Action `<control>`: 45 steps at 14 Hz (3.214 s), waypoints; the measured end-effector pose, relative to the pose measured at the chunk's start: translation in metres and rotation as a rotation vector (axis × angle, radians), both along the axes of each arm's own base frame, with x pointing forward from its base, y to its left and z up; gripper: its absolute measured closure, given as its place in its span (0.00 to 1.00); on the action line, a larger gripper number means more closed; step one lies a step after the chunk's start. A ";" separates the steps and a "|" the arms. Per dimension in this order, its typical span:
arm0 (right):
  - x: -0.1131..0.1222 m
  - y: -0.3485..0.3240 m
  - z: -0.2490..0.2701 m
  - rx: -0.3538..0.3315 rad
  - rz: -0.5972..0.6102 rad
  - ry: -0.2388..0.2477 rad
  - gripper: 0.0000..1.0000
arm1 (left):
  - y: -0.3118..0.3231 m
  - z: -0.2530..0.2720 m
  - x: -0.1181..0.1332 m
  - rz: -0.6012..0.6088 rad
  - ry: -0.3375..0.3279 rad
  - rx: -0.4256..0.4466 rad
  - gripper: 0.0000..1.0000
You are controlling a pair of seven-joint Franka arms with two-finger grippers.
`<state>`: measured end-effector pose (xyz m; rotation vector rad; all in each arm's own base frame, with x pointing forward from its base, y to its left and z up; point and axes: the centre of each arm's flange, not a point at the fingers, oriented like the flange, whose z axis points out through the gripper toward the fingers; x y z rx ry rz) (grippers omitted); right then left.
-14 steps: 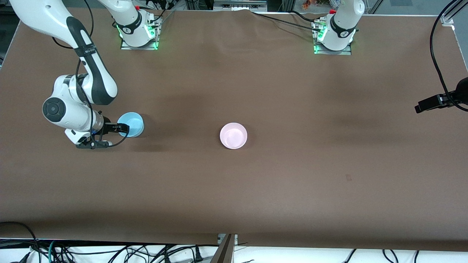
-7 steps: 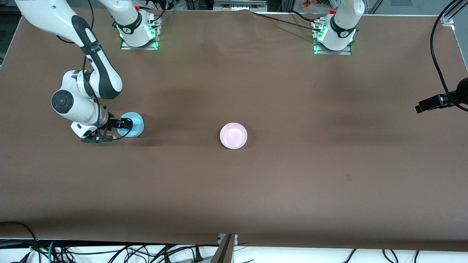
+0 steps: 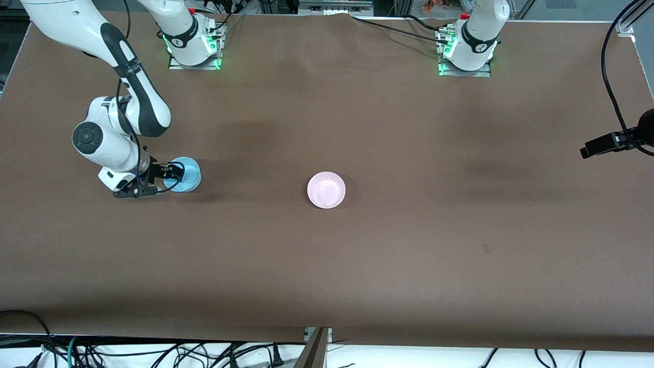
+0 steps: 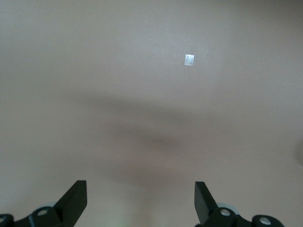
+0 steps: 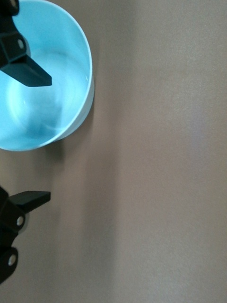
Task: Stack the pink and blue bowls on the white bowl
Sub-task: 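Lower the right gripper and grasp the light blue bowl rim, then carry the blue bowl with the right gripper onto the pink bowl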
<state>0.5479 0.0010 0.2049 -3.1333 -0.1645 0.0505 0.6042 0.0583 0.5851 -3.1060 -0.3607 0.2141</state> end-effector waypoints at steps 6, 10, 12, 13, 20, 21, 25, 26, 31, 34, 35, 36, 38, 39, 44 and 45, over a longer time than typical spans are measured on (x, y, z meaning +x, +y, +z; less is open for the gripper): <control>0.000 -0.003 0.000 -0.002 0.004 -0.015 0.37 | 0.000 -0.001 0.000 0.000 0.002 0.000 0.00; 0.000 -0.003 0.000 -0.002 0.004 -0.017 0.80 | 0.000 -0.002 0.001 0.000 0.003 0.000 0.00; 0.001 -0.003 0.001 -0.001 0.005 -0.023 0.88 | 0.000 -0.002 0.001 0.000 0.003 0.000 0.00; 0.002 -0.001 0.002 0.000 0.007 -0.028 0.96 | 0.000 -0.002 0.001 0.000 0.003 0.000 0.00; 0.030 0.038 0.045 0.018 -0.005 -0.035 0.97 | 0.000 -0.002 0.001 0.000 0.003 0.000 0.00; 0.042 0.056 0.065 0.024 -0.031 -0.022 0.97 | 0.000 -0.002 0.001 0.000 0.003 0.000 0.00; 0.071 0.139 0.135 0.035 -0.124 -0.038 0.97 | 0.000 -0.002 0.001 0.000 0.004 0.000 0.00; 0.072 0.162 0.141 0.041 -0.153 -0.049 0.97 | 0.000 -0.002 0.001 0.000 0.004 -0.001 0.00; 0.070 0.287 0.137 0.051 -0.287 -0.082 0.97 | 0.001 -0.003 0.001 0.001 0.005 -0.001 0.00; 0.052 0.361 0.114 0.027 -0.348 -0.095 0.97 | 0.001 -0.003 0.001 0.001 0.005 -0.001 0.00; 0.046 0.380 0.106 0.021 -0.358 -0.097 0.97 | 0.001 -0.003 0.001 0.001 0.005 -0.001 0.00; 0.040 0.396 0.099 0.017 -0.362 -0.097 0.97 | 0.001 -0.003 0.001 0.001 0.005 -0.001 0.00; 0.031 0.416 0.091 0.016 -0.367 -0.094 0.97 | 0.001 -0.003 0.001 0.001 0.005 -0.001 0.00; 0.029 0.420 0.091 0.017 -0.377 -0.094 0.97 | 0.001 -0.003 0.001 0.001 0.005 -0.001 0.00; 0.017 0.441 0.087 0.022 -0.425 -0.091 0.97 | 0.001 -0.003 0.001 0.001 0.005 -0.001 0.00; 0.015 0.447 0.081 0.022 -0.422 -0.088 0.97 | 0.001 -0.003 0.001 0.001 0.005 -0.001 0.00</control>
